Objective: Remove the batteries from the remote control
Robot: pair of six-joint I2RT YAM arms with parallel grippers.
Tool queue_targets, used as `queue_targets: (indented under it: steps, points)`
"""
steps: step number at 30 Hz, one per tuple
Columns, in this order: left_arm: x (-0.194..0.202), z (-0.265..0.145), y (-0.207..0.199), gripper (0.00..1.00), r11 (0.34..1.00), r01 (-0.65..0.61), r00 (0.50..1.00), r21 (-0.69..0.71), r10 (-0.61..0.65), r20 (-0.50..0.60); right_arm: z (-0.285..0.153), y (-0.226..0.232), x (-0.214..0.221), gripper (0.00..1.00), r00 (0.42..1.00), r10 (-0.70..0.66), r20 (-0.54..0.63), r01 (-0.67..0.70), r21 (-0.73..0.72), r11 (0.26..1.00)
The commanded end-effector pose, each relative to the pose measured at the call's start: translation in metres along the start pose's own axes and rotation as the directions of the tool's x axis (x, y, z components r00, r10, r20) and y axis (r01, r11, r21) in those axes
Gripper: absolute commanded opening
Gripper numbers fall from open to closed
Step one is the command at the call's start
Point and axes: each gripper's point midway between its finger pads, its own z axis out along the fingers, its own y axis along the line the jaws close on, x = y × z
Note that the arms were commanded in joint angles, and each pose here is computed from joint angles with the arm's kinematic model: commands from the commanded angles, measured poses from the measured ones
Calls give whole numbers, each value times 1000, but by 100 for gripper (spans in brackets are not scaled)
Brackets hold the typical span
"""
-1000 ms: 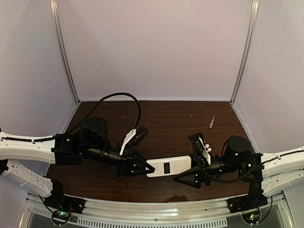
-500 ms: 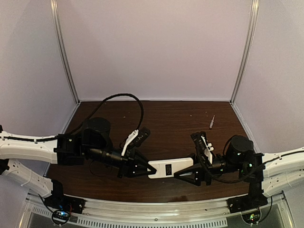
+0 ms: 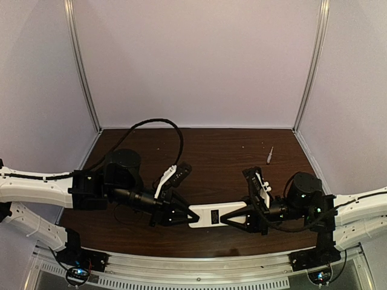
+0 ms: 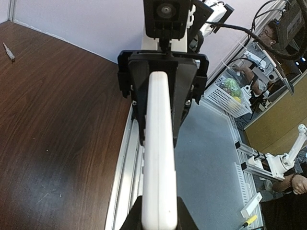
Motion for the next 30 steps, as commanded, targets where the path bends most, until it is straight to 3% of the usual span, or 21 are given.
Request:
queue_targets:
  steps: [1, 6, 11, 24, 28, 30]
  points:
    - [-20, 0, 1, 0, 999, -26, 998, -22, 27, 51, 3, 7, -7, 18, 1000, -15, 10, 16, -22, 1000]
    - [-18, 0, 4, 0, 999, -25, 999, -35, 26, 47, 3, 6, -7, 1, 1000, -12, 7, 12, -18, 1000]
    - [-18, -2, 7, 3, 998, -23, 999, -56, 26, 47, 3, 4, -6, 0, 1000, -7, 5, 7, -9, 1000]
    - [-24, -10, 25, 69, 983, -14, 996, -182, 29, 80, -2, -26, -9, 0, 999, 21, 43, -28, 168, 985]
    - [-19, -14, 33, 95, 973, -16, 997, -230, 32, 66, -5, -38, -10, 0, 997, 34, 62, -48, 233, 971]
    - [-19, -17, 39, 97, 964, -12, 997, -265, 31, 69, -6, -43, -11, 0, 996, 40, 74, -58, 259, 964]
